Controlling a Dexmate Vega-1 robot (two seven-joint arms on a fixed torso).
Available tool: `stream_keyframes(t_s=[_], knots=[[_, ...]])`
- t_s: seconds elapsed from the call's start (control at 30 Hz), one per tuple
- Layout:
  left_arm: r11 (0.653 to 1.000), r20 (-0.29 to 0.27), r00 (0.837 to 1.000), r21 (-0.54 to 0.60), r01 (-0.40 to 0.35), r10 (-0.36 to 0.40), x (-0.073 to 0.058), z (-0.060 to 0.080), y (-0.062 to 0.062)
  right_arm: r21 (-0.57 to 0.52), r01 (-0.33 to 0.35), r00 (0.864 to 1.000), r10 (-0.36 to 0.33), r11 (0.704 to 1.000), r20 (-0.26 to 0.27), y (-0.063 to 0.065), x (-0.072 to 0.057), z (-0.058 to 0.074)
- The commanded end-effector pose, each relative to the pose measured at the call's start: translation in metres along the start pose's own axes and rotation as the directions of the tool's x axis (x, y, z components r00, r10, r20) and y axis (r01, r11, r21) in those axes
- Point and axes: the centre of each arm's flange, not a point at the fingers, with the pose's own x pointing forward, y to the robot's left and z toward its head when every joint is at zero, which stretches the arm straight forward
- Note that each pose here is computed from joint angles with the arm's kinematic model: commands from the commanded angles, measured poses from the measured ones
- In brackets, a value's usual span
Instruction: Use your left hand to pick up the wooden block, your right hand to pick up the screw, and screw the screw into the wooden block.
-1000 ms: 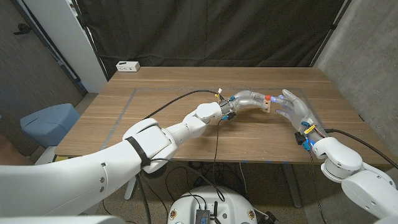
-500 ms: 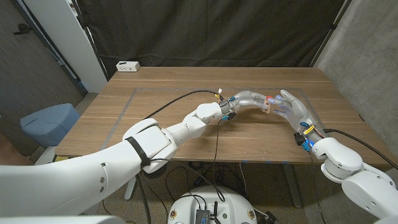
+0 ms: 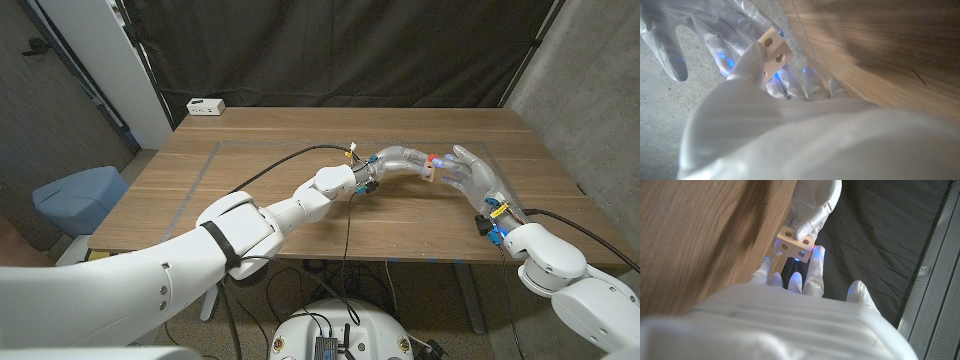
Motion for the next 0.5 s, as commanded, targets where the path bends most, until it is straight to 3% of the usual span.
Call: stream_keyframes(t_s=[0.03,0.5], knots=[[1.000,0.022,1.000,0.009,0.007,-0.008,-0.0015,0.0023,-0.0027,-0.006,0.047,0.999,-0.047,0.999,0.012,-0.0038,-0.0062,0.0028],[1.000,0.040,0.999,0.014,0.015,-0.016,-0.0031,0.0044,-0.0066,-0.005,0.060,0.998,-0.060,0.998,0.026,-0.0057,-0.0080,0.0041]])
